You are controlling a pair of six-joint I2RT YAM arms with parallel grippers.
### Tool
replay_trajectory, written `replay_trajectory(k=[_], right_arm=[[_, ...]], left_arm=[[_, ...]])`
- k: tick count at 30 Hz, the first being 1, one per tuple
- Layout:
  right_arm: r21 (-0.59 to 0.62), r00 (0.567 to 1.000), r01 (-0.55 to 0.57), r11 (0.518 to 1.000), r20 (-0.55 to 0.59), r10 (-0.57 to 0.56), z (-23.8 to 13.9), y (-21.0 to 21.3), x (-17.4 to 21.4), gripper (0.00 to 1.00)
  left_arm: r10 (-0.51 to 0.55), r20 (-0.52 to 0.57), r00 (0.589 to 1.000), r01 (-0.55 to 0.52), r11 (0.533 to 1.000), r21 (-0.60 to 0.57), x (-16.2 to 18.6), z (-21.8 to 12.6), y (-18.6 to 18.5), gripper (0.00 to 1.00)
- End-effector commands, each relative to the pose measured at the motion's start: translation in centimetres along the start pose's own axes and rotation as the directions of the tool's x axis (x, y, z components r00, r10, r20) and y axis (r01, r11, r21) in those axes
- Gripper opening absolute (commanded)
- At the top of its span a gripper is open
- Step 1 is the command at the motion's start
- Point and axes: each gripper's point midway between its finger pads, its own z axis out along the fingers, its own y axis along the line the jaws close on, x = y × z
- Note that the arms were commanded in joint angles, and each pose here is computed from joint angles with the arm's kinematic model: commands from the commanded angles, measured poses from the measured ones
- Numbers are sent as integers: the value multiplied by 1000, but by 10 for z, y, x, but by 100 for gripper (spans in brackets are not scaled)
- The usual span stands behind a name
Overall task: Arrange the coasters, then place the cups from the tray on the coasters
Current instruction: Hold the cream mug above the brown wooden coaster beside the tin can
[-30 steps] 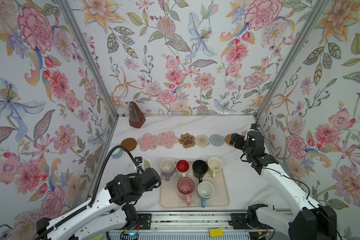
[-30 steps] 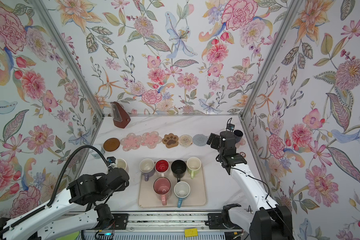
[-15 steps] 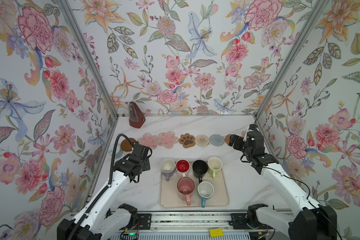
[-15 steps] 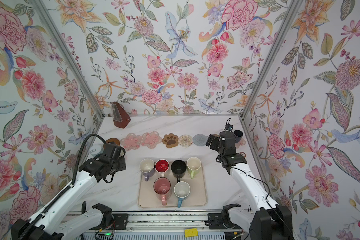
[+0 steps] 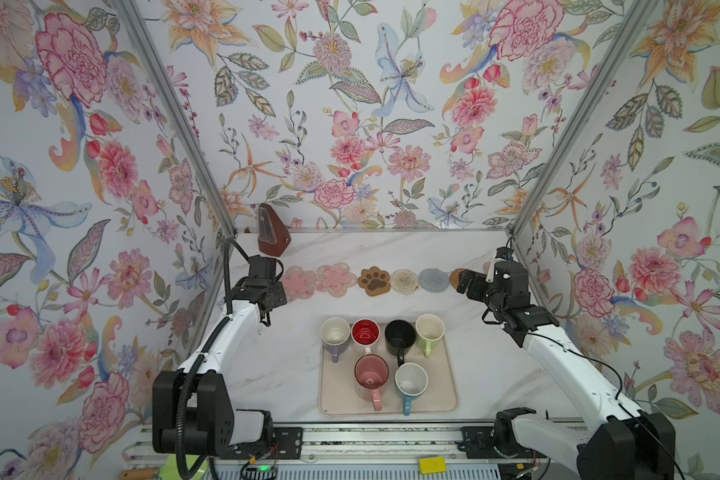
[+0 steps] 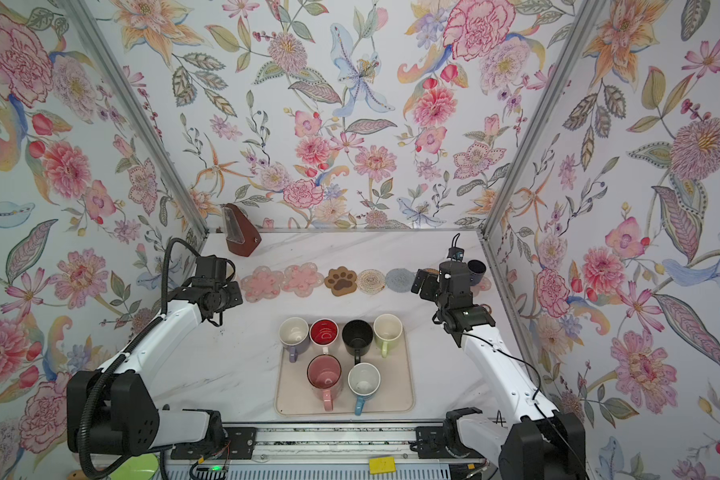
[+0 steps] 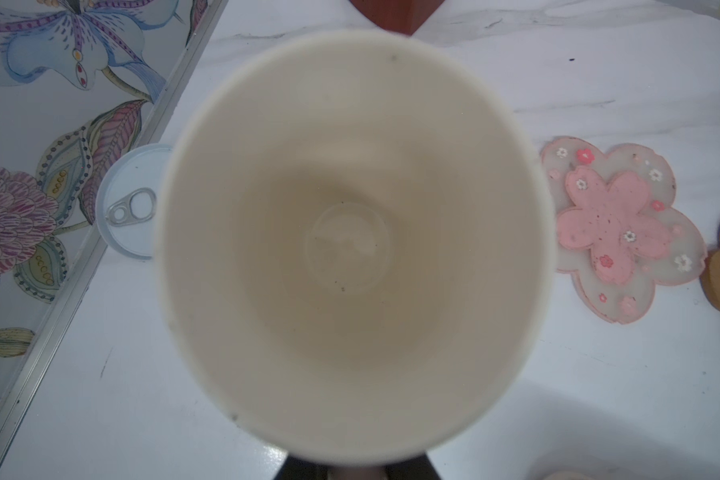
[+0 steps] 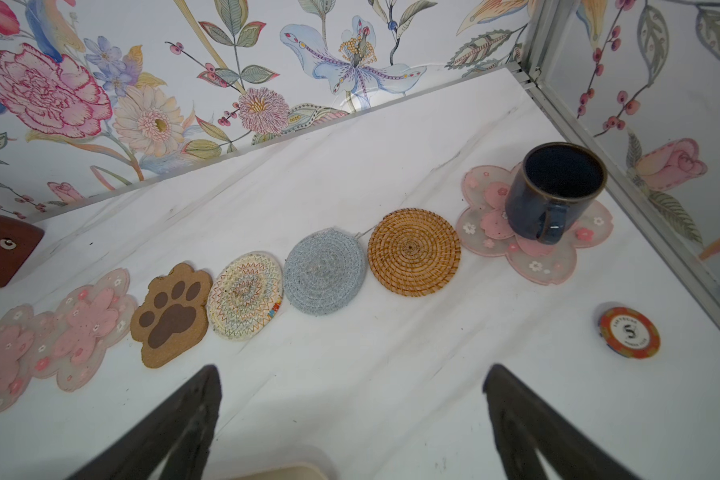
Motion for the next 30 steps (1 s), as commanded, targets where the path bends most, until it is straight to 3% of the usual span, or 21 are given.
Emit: replay_trajectory(k=[1, 11, 22, 30], right_arm=[[2, 1000, 28, 1000, -12, -28, 2, 1, -4, 99], [-1, 998, 46, 999, -34, -46, 5, 2, -2, 99], [-1, 998, 48, 999, -47, -48, 7, 1, 0, 99], [8, 997, 52, 999, -50, -51, 7, -1, 1, 99]], left_arm=[[-30, 94, 995, 30, 1000, -4, -43, 4, 4, 0], [-21, 11, 1000, 22, 998, -56, -48, 48, 14, 0], [-41, 4, 999, 41, 997, -68, -66, 67, 19, 0], [-41, -31, 999, 38, 996, -79, -61, 74, 23, 0]])
